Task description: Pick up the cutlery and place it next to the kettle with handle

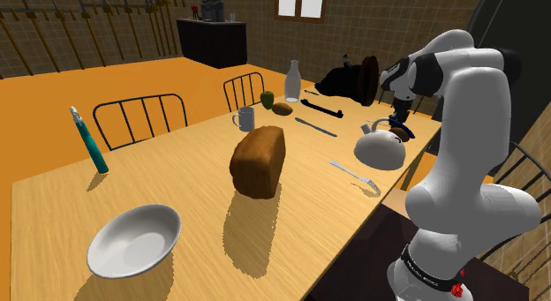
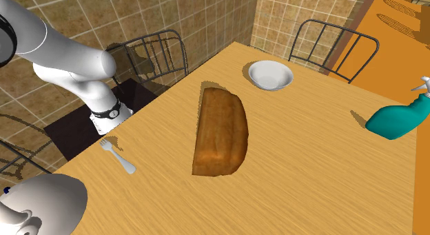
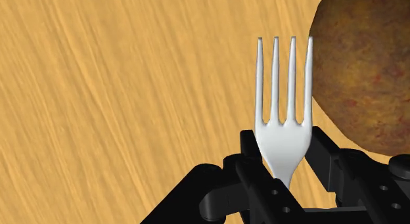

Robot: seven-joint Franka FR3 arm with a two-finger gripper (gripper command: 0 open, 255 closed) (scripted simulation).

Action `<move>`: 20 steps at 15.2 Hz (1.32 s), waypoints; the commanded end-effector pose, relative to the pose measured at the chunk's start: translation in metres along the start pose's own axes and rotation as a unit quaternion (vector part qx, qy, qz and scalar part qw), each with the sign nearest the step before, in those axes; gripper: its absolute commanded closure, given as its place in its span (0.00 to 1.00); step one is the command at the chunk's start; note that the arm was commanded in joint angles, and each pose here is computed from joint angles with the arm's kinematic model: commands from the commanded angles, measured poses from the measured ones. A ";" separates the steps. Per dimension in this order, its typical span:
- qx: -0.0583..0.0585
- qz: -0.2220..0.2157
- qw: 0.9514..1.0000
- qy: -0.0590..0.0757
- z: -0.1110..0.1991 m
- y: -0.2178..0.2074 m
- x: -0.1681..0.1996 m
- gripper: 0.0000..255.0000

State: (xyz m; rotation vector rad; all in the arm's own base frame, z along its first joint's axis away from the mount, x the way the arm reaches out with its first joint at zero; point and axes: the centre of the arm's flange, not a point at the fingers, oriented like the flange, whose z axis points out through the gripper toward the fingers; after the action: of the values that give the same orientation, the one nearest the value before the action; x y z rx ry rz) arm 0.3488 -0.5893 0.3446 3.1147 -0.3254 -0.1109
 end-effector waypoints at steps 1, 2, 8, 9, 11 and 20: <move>0.003 -0.001 1.000 -0.002 0.003 -0.002 0.000 1.00; 0.003 -0.001 1.000 -0.002 0.003 -0.002 0.000 1.00; 0.003 -0.001 1.000 -0.002 0.003 -0.002 0.000 0.00; 0.003 -0.001 1.000 -0.002 -0.010 -0.001 0.000 0.00; 0.003 -0.001 1.000 -0.002 -0.036 -0.001 0.001 0.00; 0.003 -0.001 1.000 -0.002 -0.047 -0.001 0.001 0.00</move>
State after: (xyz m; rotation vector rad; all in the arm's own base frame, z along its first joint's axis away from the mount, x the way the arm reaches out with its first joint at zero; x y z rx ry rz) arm 0.3530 -0.5882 0.3911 3.1209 -0.3239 -0.1172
